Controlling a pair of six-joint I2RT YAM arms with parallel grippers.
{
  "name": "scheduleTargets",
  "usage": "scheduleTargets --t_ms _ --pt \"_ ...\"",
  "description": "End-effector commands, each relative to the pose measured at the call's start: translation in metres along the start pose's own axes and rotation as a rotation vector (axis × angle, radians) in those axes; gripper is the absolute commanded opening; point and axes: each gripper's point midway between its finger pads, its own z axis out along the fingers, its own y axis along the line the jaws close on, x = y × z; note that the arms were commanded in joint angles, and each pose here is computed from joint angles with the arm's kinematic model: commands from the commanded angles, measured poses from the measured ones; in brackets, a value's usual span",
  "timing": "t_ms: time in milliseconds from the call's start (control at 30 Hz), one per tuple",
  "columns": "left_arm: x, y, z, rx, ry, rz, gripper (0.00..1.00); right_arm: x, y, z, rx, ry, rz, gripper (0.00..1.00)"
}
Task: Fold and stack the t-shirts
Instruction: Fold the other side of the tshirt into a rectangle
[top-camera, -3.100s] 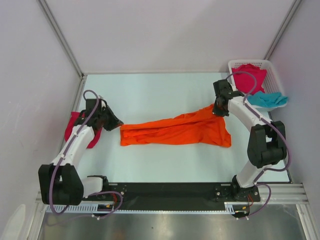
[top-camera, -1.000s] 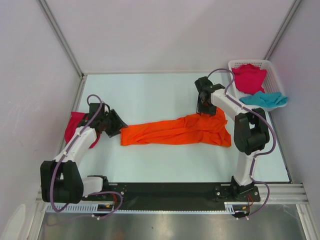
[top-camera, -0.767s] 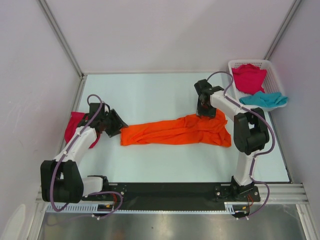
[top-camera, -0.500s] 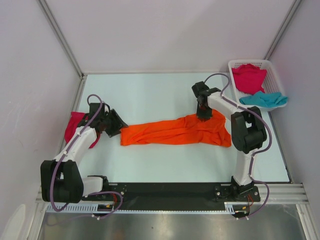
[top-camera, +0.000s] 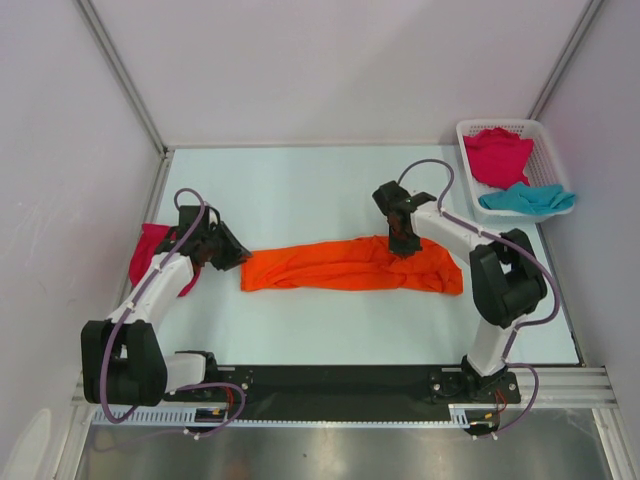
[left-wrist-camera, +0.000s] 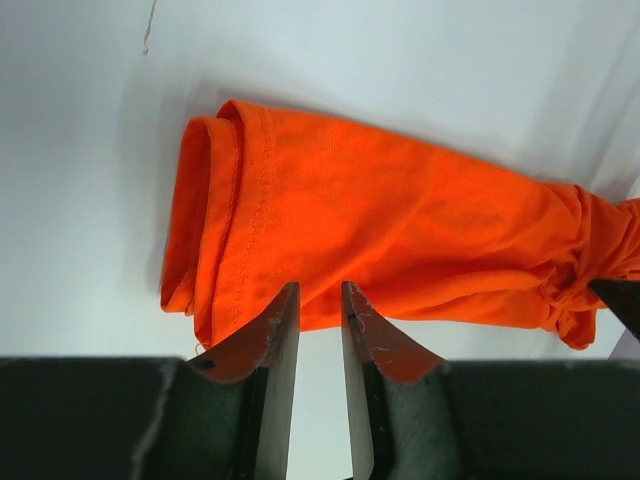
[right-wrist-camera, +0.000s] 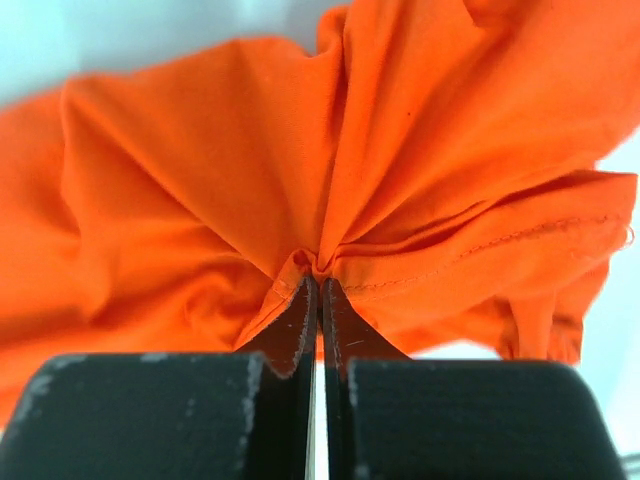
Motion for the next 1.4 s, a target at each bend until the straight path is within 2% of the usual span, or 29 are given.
scheduleTargets --t_ms 0,467,900,1367 --pt "-0.005 -0.007 -0.001 0.033 -0.025 0.02 0.27 0.013 -0.018 -0.019 0.047 -0.033 0.034 0.0" --pt "-0.003 -0.005 0.001 0.026 -0.017 0.025 0.27 0.02 -0.029 -0.016 0.106 -0.028 0.025 0.0" --pt "-0.002 -0.006 0.006 0.031 0.0 0.024 0.27 0.045 -0.037 -0.027 0.132 -0.025 0.006 0.0" --pt "0.001 -0.004 0.007 0.034 0.006 0.027 0.27 0.022 -0.026 -0.038 0.142 -0.081 -0.022 0.0"
